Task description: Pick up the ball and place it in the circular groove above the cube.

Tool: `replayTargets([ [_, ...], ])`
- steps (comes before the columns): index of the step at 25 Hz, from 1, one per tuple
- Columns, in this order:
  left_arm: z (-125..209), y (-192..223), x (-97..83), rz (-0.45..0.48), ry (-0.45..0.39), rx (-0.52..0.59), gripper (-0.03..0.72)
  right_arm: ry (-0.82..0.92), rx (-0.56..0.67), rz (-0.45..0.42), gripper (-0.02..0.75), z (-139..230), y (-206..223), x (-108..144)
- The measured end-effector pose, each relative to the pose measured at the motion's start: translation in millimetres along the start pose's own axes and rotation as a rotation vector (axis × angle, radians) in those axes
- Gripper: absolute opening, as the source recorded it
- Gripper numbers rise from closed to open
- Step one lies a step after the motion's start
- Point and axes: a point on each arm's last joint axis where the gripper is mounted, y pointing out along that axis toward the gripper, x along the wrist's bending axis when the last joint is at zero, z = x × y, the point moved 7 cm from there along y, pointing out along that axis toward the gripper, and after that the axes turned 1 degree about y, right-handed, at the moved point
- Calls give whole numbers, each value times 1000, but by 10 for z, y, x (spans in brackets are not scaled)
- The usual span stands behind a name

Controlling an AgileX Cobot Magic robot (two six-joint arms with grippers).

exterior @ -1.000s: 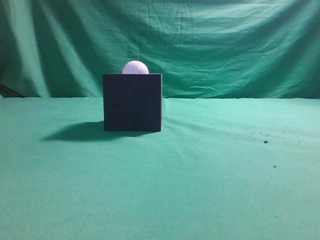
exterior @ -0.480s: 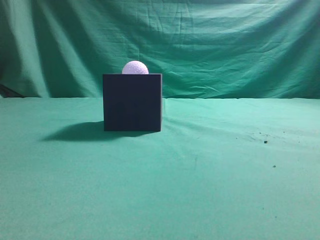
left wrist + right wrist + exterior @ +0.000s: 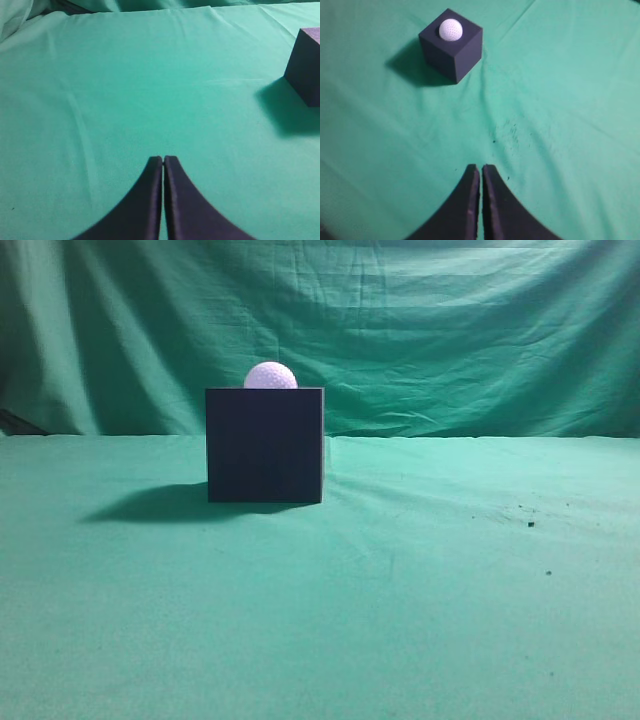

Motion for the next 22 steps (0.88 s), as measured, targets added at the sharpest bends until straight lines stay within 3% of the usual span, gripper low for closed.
replayTargets([
  [4, 0, 0, 0, 0, 0, 0, 0, 40, -168, 65, 0, 200, 90, -111],
  [12, 0, 0, 0, 0, 0, 0, 0, 195, -459, 339, 0, 750, 344, -491],
  [20, 0, 0, 0, 0, 0, 0, 0, 356, -524, 482, 0, 1419, 655, -615],
  [21, 0, 0, 0, 0, 0, 0, 0, 365, -518, 486, 48, 1481, 696, -616],
  [22, 0, 0, 0, 0, 0, 0, 0, 370, -513, 485, 48, 1525, 727, -610],
])
